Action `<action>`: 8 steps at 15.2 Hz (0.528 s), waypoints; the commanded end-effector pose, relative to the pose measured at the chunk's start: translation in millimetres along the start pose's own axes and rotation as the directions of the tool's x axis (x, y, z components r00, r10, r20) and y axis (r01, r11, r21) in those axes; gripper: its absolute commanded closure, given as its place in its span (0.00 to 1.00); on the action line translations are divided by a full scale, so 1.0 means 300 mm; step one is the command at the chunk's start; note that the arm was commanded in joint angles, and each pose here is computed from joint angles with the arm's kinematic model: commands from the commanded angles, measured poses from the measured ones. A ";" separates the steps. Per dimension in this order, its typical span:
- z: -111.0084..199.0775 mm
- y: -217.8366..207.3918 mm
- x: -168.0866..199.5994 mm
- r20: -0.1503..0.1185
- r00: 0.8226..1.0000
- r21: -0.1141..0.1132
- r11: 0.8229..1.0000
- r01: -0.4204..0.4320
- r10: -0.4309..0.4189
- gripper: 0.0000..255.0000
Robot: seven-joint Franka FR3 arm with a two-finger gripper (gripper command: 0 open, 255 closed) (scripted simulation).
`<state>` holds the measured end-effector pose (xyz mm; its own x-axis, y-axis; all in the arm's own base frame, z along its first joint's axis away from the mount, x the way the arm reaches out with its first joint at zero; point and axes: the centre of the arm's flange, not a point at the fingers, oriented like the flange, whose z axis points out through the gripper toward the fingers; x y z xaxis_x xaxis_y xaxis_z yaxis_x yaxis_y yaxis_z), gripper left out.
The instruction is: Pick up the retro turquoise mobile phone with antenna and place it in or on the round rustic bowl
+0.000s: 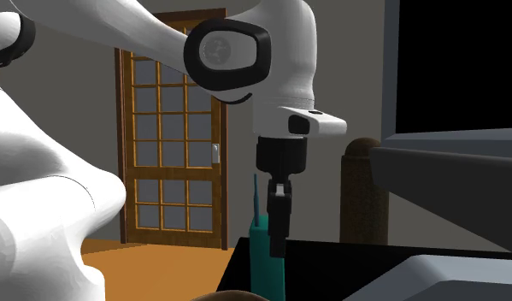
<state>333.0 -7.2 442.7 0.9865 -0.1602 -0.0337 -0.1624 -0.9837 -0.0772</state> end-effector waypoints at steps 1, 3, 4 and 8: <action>-0.015 -0.002 -0.002 0.002 1.000 0.000 1.000 0.000 0.000 1.00; -0.050 -0.004 -0.003 0.002 1.000 0.000 1.000 0.000 0.000 1.00; -0.068 -0.006 -0.003 0.002 1.000 0.000 1.000 0.000 0.000 1.00; -0.138 -0.011 -0.006 0.002 1.000 0.000 1.000 0.000 0.000 1.00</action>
<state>332.0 -7.1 478.0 0.9865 -0.1598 -0.0356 -0.1621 -0.9838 -0.0769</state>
